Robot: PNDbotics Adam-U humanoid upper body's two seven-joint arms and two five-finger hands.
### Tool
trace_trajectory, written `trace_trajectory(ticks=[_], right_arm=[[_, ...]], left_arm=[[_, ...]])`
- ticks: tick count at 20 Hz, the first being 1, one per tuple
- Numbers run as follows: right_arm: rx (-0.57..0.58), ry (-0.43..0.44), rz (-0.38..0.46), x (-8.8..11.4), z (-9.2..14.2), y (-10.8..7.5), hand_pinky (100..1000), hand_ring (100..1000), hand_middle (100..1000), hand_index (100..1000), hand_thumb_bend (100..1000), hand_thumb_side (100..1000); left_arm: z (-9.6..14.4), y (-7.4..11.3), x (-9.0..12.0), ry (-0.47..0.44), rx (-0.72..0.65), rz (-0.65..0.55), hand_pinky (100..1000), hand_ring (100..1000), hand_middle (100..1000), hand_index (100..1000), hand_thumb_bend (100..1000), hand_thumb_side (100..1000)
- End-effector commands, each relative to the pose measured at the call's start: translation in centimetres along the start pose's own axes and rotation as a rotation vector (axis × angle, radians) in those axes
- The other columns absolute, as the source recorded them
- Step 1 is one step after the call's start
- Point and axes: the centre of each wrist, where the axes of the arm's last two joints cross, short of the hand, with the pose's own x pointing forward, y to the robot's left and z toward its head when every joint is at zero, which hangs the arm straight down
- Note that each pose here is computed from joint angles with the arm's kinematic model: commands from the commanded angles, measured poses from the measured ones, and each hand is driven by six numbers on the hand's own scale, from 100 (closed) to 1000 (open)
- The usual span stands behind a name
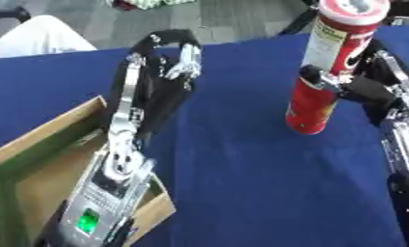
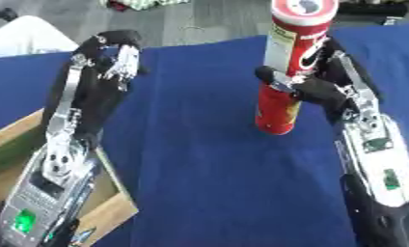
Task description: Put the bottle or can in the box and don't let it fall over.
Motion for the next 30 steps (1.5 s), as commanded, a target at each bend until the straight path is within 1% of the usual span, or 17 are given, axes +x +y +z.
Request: trace_trajectory(ticks=[1,12,20,25,28,29,30], right_arm=[[0.016,-0.028,0.001,0.8,-0.5,-0.2,1000,1000,1000,1000,728,136],[0.033,-0.032,-0.008,1.0,-1.4,0.0,1000,1000,1000,1000,733,142],[0.021,-0.035,-0.023,1.3,-1.9,0.2,1000,1000,1000,1000,743,151],[0.022,-0.031,-0.03,1.4,-2.1,0.3,1000,1000,1000,1000,719,127],[0.024,-0.032,-0.031,1.4,-2.2,0.3,1000,1000,1000,1000,719,127],[0.027,-0.03,-0.034,1.4,-2.1,0.3,1000,1000,1000,1000,682,100],[0.03,-0.028,-0.038,1.4,-2.1,0.3,1000,1000,1000,1000,672,100]], left_arm=[[-0.5,0.3,0.5,-0.028,0.008,-0.005,807,528,734,691,100,514],[-0.9,0.6,0.4,-0.036,0.026,-0.004,807,528,731,691,100,519],[-1.2,0.8,0.5,-0.048,0.029,-0.008,808,528,729,687,100,520],[-1.3,0.9,0.4,-0.047,0.031,-0.008,808,528,724,682,100,519],[-1.4,1.0,0.3,-0.047,0.031,-0.008,808,528,724,682,100,519],[-1.4,0.9,0.3,-0.044,0.03,-0.006,809,528,721,679,100,516],[-1.3,0.9,0.2,-0.042,0.028,-0.003,809,528,721,678,100,515]])
